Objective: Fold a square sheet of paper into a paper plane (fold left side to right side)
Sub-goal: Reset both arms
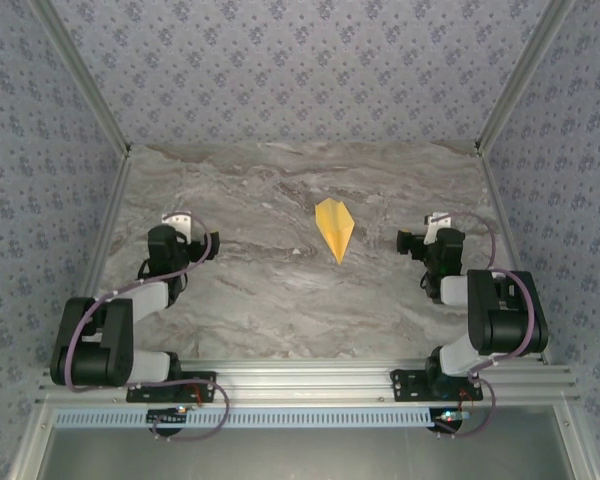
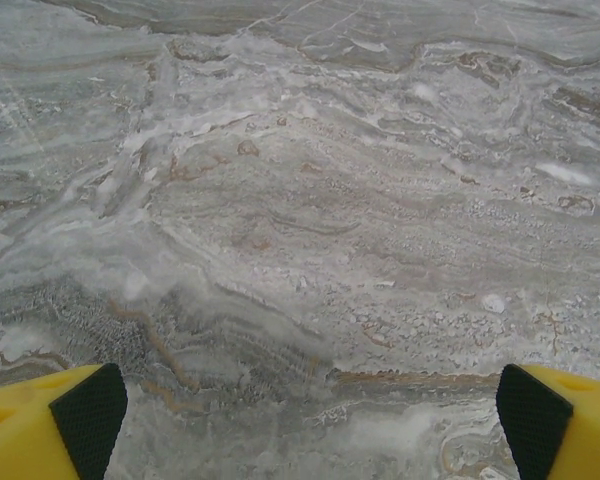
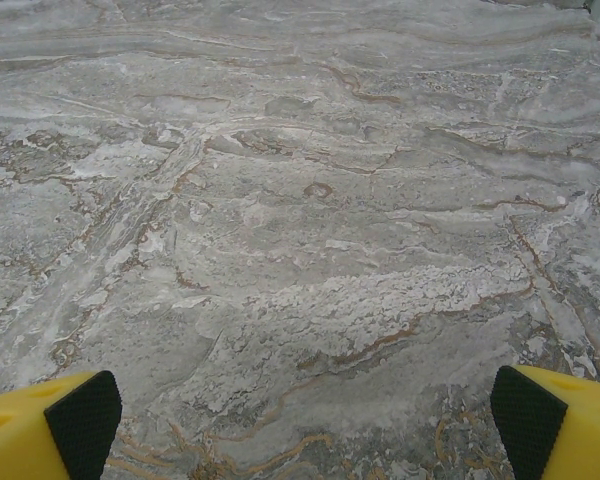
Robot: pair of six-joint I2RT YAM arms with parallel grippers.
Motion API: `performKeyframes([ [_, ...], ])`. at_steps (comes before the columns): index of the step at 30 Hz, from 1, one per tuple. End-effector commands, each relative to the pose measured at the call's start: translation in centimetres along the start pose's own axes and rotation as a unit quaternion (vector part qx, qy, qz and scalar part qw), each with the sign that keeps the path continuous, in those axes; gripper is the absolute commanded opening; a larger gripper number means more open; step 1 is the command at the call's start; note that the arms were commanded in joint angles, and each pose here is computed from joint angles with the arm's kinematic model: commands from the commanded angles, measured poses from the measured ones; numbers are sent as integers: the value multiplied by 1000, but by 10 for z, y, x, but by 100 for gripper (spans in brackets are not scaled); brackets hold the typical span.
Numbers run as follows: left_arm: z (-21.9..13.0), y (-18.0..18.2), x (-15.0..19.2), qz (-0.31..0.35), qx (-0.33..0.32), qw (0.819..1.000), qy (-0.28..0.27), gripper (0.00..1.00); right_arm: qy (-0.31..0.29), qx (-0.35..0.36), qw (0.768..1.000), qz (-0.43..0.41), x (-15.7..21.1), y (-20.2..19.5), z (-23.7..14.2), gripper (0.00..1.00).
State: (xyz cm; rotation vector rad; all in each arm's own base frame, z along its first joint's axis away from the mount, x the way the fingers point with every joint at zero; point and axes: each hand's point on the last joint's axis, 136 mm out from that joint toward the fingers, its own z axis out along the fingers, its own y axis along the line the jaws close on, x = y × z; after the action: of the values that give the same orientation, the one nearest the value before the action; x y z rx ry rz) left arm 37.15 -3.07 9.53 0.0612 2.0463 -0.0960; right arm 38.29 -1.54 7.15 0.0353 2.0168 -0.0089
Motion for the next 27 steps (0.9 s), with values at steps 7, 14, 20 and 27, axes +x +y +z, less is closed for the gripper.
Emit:
performKeyframes([
  [7, 2, 17, -19, 46, -48, 996, -65, 98, -18, -1, 1000, -8, -13, 0, 2, 100],
  [14, 15, 31, -8, 14, -53, 996, -77, 98, -18, 0, 1000, -9, -13, 0, 2, 100],
  [20, 22, 47, -6, -25, -55, 997, -44, 98, -17, 0, 1000, -9, -13, 0, 2, 100],
  [27, 22, 47, -6, -24, -57, 997, -44, 98, -19, 4, 1000, -13, -14, 1, 2, 100],
])
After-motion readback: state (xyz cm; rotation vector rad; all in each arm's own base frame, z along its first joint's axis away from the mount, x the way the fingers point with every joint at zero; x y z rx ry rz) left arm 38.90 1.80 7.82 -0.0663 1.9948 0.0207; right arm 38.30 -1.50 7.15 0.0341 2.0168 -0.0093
